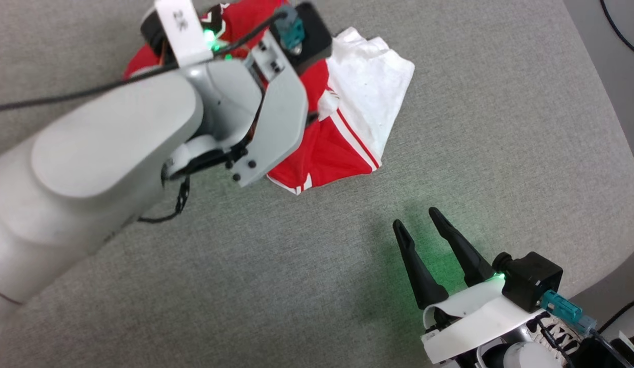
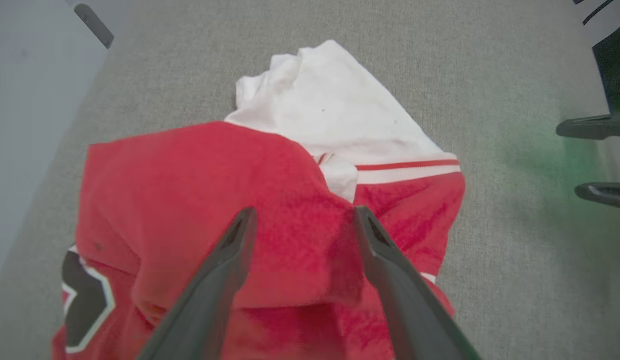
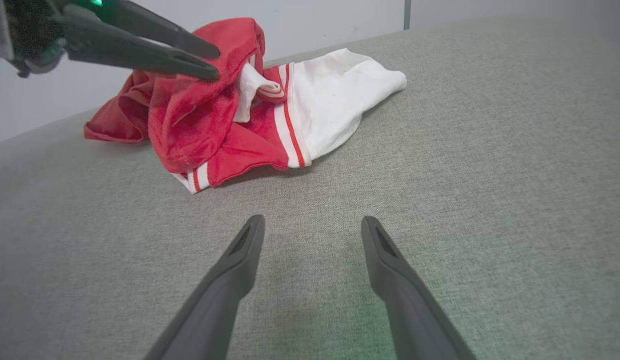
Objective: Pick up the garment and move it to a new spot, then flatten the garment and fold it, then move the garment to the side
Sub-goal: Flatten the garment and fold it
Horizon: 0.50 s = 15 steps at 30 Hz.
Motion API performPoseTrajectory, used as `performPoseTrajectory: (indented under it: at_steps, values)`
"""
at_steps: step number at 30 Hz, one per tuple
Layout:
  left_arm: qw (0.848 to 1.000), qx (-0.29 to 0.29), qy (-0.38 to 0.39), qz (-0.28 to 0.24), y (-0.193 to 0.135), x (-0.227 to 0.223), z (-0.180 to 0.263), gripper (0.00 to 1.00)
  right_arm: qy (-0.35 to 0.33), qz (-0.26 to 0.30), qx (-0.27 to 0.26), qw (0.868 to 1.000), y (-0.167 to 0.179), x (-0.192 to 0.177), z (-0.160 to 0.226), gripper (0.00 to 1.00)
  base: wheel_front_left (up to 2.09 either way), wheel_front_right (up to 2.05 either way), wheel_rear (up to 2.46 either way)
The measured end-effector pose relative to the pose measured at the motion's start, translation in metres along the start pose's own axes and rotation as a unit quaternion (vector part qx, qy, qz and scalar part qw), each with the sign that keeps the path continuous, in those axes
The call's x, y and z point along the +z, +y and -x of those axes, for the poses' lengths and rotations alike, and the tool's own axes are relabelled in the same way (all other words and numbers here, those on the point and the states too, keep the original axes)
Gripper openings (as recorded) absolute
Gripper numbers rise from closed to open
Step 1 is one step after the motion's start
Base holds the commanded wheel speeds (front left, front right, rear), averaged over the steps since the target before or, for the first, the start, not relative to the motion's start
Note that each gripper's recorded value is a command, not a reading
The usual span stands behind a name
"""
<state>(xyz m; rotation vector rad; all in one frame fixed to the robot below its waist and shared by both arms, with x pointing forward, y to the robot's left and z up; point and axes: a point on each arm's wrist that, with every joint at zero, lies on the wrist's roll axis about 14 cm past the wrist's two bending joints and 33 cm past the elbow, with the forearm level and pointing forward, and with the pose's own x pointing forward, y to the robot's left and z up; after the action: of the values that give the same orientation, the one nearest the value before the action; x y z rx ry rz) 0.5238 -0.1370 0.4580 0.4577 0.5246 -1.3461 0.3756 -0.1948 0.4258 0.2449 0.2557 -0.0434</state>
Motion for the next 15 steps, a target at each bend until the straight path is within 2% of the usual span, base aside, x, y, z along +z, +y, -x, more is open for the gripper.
performPoseTrajectory:
  at_steps: [4, 5, 6, 7, 15]
  values:
    - [1.0, 0.0, 0.022, 0.002, 0.0, -0.023, -0.008, 1.0, 0.001, -0.003, -0.003, 1.0, -0.001, -0.003, 0.0, 1.0, 0.0, 0.0, 0.0]
    - [1.0, 0.0, 0.023, 0.004, 0.0, -0.028, -0.009, 0.77, 0.002, -0.003, -0.003, 1.0, -0.001, -0.004, 0.0, 1.0, 0.0, 0.0, 0.0]
    - [1.0, 0.0, 0.024, 0.008, 0.001, -0.033, -0.01, 0.36, 0.002, -0.003, -0.004, 1.0, -0.002, -0.005, 0.0, 1.0, 0.0, 0.0, 0.0]
    - [1.0, 0.0, 0.024, 0.013, 0.001, -0.037, -0.011, 0.0, 0.003, -0.004, -0.004, 1.0, -0.002, -0.006, 0.0, 1.0, 0.0, 0.0, 0.0]
    - [0.999, 0.011, -0.004, 0.049, 0.014, -0.045, 0.002, 0.0, 0.002, -0.003, 0.002, 1.0, 0.0, -0.004, -0.006, 1.0, 0.0, 0.0, 0.0]
